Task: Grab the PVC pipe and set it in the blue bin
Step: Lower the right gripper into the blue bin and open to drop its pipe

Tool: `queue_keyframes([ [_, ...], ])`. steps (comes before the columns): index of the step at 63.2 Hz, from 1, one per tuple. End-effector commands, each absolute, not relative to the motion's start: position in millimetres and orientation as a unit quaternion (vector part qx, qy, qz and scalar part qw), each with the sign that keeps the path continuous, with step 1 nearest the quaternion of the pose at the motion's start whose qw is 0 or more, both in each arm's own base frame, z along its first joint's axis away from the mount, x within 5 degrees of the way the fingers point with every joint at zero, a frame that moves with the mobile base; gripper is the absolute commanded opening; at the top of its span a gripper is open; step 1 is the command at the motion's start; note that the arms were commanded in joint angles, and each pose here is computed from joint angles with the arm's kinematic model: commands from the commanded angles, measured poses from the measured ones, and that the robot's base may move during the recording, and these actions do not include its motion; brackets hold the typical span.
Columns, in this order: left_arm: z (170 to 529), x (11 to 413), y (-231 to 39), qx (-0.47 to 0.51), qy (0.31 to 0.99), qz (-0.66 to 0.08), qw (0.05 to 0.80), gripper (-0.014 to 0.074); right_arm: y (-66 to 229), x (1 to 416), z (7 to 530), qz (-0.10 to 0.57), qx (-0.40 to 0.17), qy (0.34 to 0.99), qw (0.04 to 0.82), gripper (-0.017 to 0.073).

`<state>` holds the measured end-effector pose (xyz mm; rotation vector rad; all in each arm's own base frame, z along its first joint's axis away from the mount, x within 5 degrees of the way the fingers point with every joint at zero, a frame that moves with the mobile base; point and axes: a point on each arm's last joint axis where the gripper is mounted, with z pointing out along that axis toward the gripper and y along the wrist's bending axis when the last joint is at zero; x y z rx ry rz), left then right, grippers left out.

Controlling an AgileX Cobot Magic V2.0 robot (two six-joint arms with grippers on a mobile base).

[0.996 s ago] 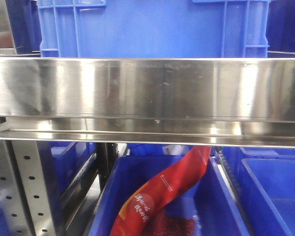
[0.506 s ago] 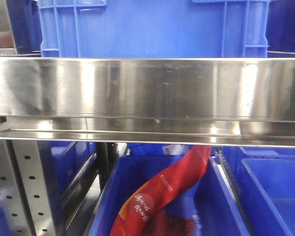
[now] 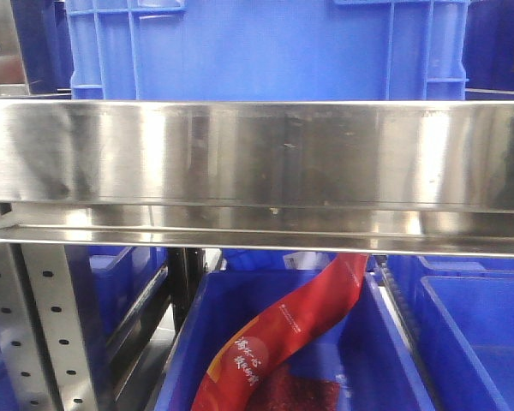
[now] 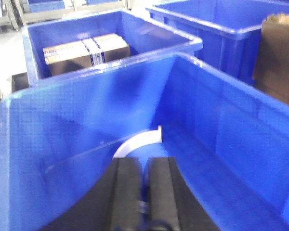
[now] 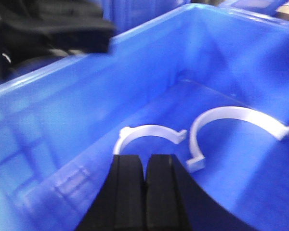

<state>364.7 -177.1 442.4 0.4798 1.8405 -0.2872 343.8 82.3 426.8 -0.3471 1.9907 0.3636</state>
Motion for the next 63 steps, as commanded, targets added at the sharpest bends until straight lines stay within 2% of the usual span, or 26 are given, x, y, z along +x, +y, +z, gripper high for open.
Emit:
queue_keyframes([
  [1, 461.6, 351.1, -172.7, 0.201, 0.771, -0.131, 0.590, -0.0111, 74.5, 336.3, 442.1, 0.142, -0.139, 0.815, 0.545, -0.0168],
  [24, 505.6, 298.0, -149.0, 0.197, 0.762, -0.147, 0.599, -0.0111, 67.5, 291.0, 480.7, 0.150, -0.145, 0.787, 0.581, -0.0168],
  [36, 507.4, 271.2, -138.0, 0.187, 0.743, -0.167, 0.620, -0.0111, 64.4, 280.2, 486.7, 0.146, -0.137, 0.772, 0.603, -0.0168],
  [50, 462.7, 241.8, -121.5, 0.165, 0.727, -0.177, 0.643, -0.0111, 53.6, 259.7, 457.3, 0.126, -0.094, 0.755, 0.637, -0.0168],
  [63, 417.1, 204.3, -90.5, 0.106, 0.724, -0.196, 0.653, -0.0111, 43.2, 211.2, 416.2, 0.116, -0.078, 0.760, 0.635, -0.0168],
])
